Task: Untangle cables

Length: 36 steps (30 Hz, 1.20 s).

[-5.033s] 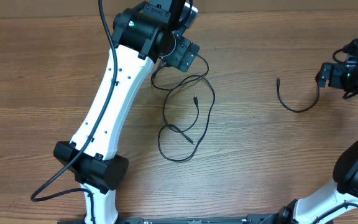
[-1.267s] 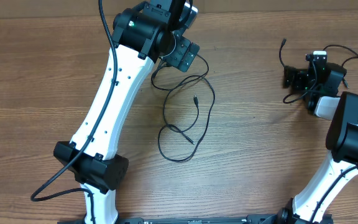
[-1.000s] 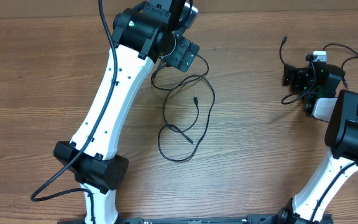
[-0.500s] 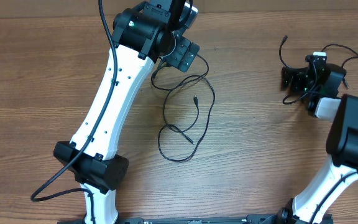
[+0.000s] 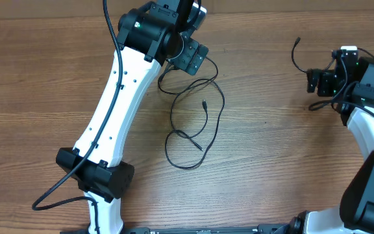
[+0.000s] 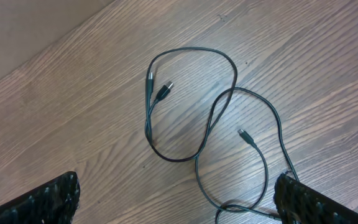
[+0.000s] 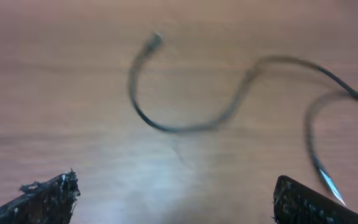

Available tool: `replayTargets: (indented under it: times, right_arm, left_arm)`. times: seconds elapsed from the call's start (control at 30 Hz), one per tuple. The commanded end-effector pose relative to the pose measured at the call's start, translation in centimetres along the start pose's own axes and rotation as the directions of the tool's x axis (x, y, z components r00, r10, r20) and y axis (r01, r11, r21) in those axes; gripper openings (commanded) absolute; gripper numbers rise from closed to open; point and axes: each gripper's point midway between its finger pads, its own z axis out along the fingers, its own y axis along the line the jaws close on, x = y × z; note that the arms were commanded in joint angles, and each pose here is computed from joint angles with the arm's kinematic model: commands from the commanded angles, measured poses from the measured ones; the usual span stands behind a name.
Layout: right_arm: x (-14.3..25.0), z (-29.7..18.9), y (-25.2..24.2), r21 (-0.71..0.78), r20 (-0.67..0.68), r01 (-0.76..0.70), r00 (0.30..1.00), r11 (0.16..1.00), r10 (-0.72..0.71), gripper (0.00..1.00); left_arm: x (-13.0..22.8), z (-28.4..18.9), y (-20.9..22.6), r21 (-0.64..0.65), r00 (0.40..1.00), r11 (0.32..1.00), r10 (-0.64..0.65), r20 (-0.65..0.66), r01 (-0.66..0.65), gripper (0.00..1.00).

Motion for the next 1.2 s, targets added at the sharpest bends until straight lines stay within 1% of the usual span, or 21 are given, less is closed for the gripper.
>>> replayTargets:
  times: [0.0,0.07,0.4,0.77,0.9,1.0,1.17]
  right_arm:
    - [2.1,-0.6,-3.1,0.185,-0.117,0.070,0.992,0.980,-0.049,1.00]
    - [3.2,-0.9,-3.8,0.217,-0.162,0.071,0.986,0.974,-0.036,1.00]
    - [5.8,-1.0,-6.1,0.245,-0.228,0.025,0.973,0.969,0.033,1.00]
    - [13.0,0.9,-9.4,0.277,-0.379,-0.051,0.912,0.960,0.158,1.00]
    - [14.0,1.9,-9.1,0.232,-0.380,-0.090,0.908,0.969,0.175,1.00]
    - [14.0,2.9,-8.5,0.182,-0.359,-0.115,0.917,0.977,0.175,1.00]
    - [14.6,4.4,-8.0,0.148,-0.350,-0.128,0.921,0.981,0.173,1.00]
  left_arm:
    - [-0.3,-0.1,0.1,0.006,1.000,1.000,0.001,0.010,-0.001,0.99]
    - [-0.3,-0.1,0.1,0.006,1.000,1.000,0.001,0.010,-0.001,1.00]
    - [-0.3,-0.1,0.1,0.006,1.000,1.000,0.001,0.010,-0.001,0.99]
    - [-0.3,-0.1,0.1,0.006,1.000,1.000,0.001,0.010,-0.001,1.00]
    - [-0.3,-0.1,0.1,0.006,1.000,1.000,0.001,0.010,-0.001,1.00]
    - [-0.3,-0.1,0.1,0.006,1.000,1.000,0.001,0.010,-0.001,1.00]
    - [-0.3,-0.1,0.1,0.006,1.000,1.000,0.001,0.010,-0.001,1.00]
